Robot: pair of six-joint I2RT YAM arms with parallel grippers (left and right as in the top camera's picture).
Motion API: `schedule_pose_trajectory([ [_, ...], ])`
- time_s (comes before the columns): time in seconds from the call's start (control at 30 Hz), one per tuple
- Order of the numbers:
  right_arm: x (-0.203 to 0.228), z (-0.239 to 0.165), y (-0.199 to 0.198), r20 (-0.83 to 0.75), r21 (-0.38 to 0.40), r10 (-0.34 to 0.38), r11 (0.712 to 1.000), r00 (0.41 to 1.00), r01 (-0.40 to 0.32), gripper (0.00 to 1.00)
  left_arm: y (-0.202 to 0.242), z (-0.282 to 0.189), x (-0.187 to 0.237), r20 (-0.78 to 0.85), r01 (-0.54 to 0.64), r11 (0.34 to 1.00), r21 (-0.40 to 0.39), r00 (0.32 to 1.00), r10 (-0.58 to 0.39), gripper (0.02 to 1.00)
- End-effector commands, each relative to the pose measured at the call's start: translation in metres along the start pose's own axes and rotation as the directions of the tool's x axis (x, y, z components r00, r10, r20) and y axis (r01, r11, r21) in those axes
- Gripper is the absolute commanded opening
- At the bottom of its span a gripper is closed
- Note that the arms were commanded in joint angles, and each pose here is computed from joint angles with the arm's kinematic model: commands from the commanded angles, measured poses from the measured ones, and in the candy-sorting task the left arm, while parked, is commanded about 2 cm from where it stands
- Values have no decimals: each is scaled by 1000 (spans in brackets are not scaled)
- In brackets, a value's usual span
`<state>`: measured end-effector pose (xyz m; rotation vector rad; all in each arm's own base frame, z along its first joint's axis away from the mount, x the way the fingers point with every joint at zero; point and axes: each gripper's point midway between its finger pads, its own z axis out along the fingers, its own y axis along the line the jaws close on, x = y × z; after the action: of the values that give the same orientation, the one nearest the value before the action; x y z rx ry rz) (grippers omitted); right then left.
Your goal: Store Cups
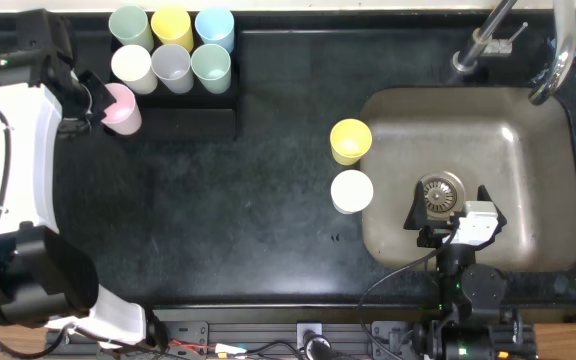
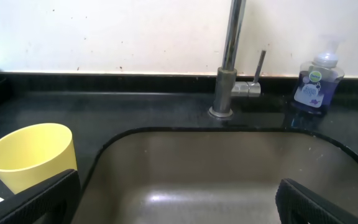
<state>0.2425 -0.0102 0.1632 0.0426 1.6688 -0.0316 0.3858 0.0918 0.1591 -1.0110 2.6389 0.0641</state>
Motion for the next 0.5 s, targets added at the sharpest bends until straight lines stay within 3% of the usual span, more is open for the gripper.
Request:
schedule_pose_trajectory([
  [0.03,-5,-1,2,18,-11,5,1000,1000,-5,996,3,2,-1,10,44,999,23,999,-44,36],
  [0.3,-5,-1,2,18,-12,5,1000,1000,-5,996,-7,13,-5,0,57,995,77,998,-57,36],
  [0.5,-5,-1,2,18,-12,5,1000,1000,-5,993,-7,23,-8,-7,60,996,72,998,-60,36],
])
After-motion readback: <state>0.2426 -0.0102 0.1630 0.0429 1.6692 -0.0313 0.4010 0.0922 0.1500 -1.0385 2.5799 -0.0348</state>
